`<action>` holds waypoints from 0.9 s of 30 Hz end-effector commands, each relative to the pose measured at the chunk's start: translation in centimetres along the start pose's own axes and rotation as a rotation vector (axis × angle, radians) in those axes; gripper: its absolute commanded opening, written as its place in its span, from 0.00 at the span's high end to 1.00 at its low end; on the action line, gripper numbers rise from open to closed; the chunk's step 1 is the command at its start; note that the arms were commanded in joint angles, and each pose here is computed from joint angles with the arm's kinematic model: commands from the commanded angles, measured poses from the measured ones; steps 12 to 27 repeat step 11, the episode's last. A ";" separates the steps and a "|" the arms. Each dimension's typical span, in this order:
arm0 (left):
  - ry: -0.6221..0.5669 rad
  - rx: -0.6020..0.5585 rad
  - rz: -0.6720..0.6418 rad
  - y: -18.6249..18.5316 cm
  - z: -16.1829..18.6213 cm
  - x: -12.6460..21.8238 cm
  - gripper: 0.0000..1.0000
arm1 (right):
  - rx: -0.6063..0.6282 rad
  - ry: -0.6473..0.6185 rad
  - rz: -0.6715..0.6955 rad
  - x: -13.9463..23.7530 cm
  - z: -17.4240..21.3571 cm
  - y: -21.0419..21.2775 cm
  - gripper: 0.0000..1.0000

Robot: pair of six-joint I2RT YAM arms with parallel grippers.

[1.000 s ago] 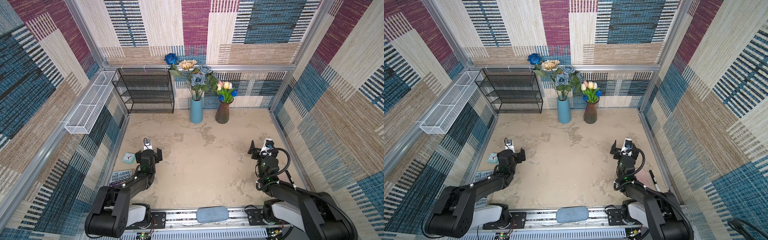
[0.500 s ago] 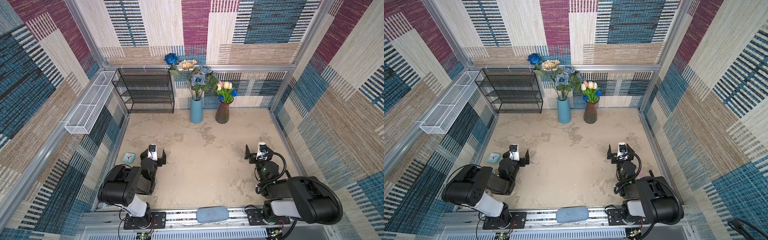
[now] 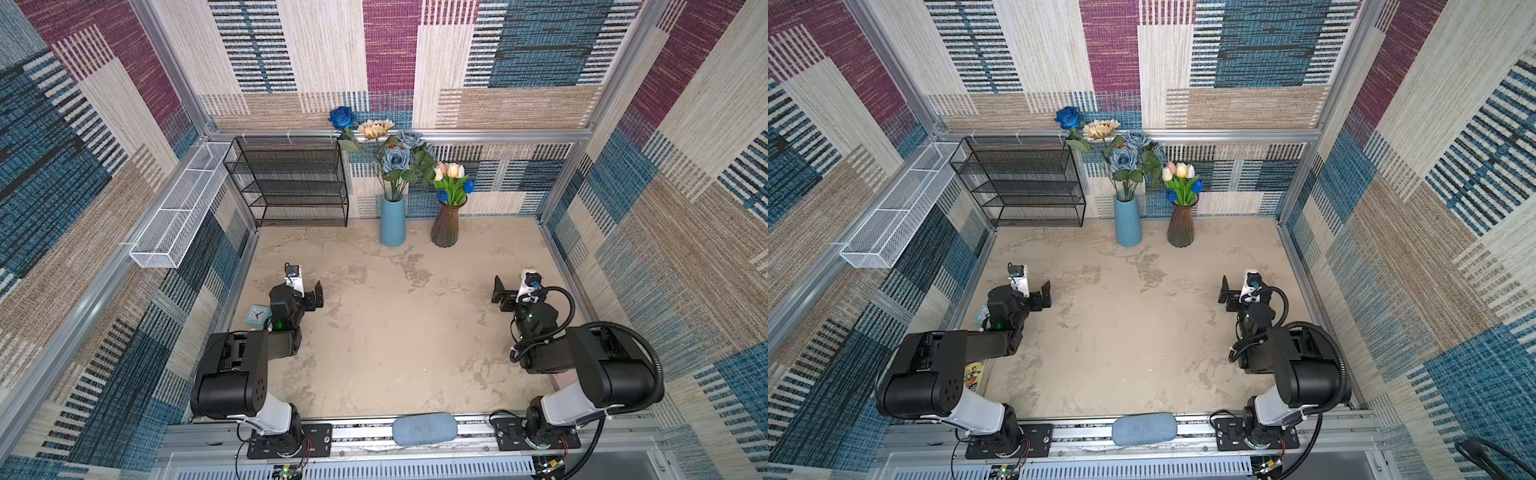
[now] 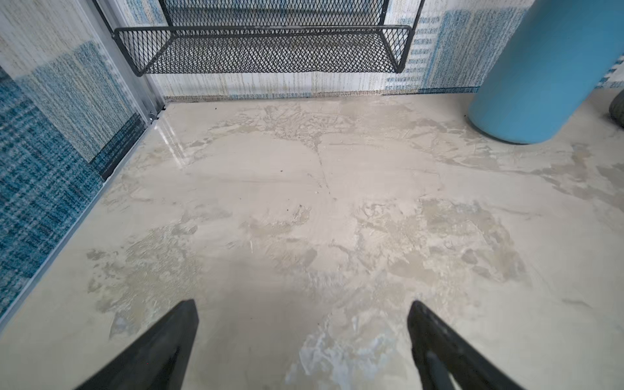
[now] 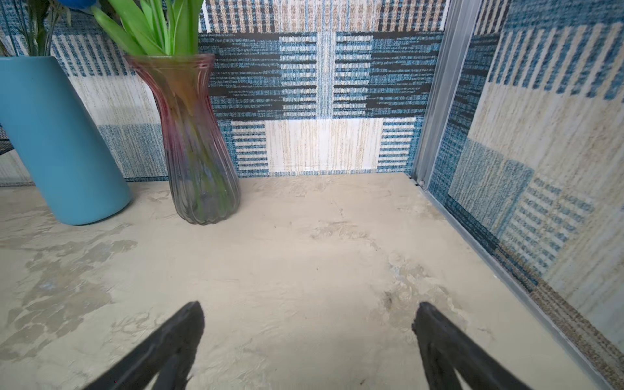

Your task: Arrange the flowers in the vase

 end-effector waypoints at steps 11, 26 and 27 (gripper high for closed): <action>0.019 0.026 0.034 -0.5 0.4 -0.1 0.00 | -0.021 -0.010 -0.014 -0.1 -0.3 0.3 0.00; 0.019 0.026 0.034 -0.5 0.4 -0.1 0.00 | -0.021 -0.010 -0.014 -0.1 -0.3 0.3 0.00; 0.019 0.026 0.034 -0.5 0.4 -0.1 0.00 | -0.021 -0.010 -0.014 -0.1 -0.3 0.3 0.00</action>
Point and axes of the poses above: each gripper's point midway between its finger pads, its own x axis back along the fingers, its own y axis along the line the jaws close on, z = x × y, the point moved 1 cm from there along x, back along the fingers, and after that the axes turned 8 degrees about -x, right-handed, at the moved point
